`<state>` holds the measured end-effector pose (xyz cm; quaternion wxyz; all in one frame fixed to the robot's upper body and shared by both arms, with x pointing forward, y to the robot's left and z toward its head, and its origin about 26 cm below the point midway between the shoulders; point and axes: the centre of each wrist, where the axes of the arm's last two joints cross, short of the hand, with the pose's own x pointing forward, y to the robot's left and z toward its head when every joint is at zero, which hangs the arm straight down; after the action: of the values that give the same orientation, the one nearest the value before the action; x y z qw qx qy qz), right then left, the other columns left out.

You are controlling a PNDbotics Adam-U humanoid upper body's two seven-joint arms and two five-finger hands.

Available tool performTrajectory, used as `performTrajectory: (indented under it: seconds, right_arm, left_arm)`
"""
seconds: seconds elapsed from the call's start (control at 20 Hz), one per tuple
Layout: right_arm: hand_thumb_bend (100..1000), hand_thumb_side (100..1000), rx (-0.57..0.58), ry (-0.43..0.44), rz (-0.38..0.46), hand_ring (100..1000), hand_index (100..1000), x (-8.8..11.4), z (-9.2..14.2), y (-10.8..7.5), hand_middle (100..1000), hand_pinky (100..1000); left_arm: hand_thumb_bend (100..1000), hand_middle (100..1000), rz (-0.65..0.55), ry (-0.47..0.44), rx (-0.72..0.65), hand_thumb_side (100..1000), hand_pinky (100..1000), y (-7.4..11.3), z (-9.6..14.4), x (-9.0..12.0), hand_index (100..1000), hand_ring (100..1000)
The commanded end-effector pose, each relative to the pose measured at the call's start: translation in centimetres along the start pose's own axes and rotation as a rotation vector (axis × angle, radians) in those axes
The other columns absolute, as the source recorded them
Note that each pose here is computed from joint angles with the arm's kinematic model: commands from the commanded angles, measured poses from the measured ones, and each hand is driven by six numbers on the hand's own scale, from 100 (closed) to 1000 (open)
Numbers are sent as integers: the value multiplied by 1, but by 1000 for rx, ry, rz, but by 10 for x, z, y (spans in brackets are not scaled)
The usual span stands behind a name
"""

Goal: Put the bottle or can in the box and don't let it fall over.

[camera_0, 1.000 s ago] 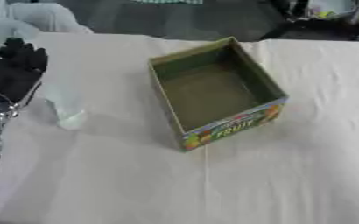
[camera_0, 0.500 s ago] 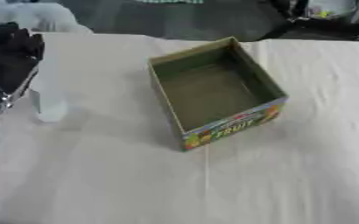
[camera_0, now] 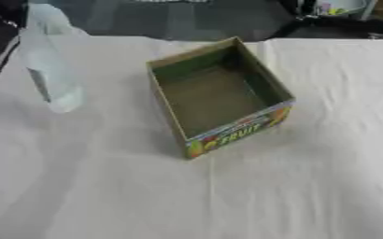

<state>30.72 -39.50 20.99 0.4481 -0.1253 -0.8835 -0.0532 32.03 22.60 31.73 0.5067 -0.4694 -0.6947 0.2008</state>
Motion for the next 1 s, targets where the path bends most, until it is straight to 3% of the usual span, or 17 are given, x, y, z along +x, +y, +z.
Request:
performTrajectory:
  seconds: [0.05,0.55,1.0]
  right_arm:
    - [100,735,16,-32,20,897,971,10,-6,-3,1000,806]
    - [100,735,32,-30,9,897,971,10,-7,1,1000,806]
    - [100,739,36,-28,-6,898,971,9,-8,4,1000,806]
  left_arm:
    - [653,231,-35,11,-67,722,217,-22,1,5,994,208]
    - [650,242,-53,161,-161,724,232,-58,-9,-17,987,224]
    - [639,223,-20,286,-140,733,209,-61,-40,-54,987,187]
